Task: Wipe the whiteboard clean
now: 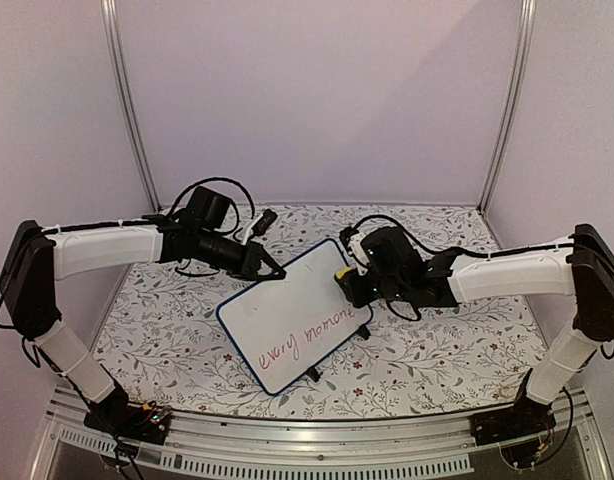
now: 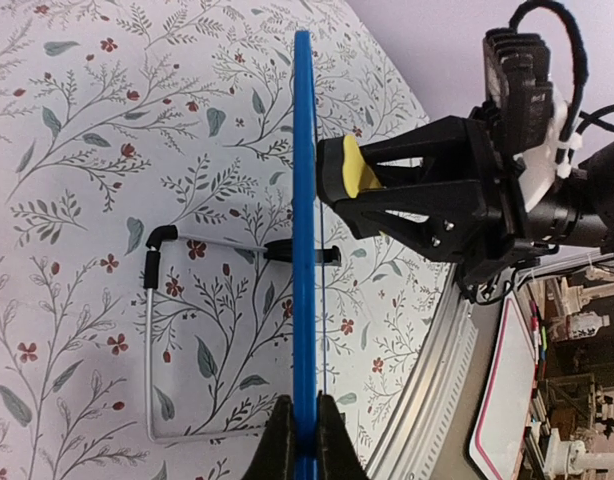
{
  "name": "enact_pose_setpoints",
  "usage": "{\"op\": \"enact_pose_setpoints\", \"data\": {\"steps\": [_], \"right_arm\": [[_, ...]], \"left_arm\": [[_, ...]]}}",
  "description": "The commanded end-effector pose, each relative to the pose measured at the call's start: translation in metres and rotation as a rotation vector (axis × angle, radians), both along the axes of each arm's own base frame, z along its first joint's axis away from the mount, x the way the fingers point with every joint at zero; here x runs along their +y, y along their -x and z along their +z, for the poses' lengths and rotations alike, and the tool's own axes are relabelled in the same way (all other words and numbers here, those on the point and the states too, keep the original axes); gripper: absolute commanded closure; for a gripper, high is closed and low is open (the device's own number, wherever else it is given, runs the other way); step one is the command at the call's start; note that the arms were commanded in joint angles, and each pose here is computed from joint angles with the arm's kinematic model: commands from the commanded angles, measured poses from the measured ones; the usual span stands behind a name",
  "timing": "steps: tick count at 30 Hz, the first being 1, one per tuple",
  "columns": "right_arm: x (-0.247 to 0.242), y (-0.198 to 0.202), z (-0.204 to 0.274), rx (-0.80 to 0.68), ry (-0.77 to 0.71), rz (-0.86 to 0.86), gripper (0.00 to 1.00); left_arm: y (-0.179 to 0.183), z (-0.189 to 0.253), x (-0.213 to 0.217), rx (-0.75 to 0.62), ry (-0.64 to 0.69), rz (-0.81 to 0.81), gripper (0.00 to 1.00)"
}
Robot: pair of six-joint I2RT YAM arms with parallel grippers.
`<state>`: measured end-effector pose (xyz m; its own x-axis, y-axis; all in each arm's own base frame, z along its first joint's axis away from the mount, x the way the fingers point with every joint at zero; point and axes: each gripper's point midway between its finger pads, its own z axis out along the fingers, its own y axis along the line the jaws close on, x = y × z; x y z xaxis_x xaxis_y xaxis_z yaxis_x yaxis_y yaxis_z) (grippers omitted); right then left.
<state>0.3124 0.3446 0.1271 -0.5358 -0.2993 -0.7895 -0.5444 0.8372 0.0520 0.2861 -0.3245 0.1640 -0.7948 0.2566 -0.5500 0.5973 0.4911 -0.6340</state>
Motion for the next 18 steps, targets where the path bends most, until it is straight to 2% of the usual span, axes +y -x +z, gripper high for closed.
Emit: {"op": "enact_pose_setpoints", "data": {"steps": [1,18], "right_arm": [[-0.005,0.010,-0.032,0.067,0.027,0.008,0.81],[-0.018,0.027,-0.059,0.140,0.030,0.005,0.81]], "left_arm": [[0.008,-0.001,-0.006,-0.010,0.016,-0.057,1.00],[0.009,-0.003,-0.007,-0.007,0.013,-0.059,1.00]]}}
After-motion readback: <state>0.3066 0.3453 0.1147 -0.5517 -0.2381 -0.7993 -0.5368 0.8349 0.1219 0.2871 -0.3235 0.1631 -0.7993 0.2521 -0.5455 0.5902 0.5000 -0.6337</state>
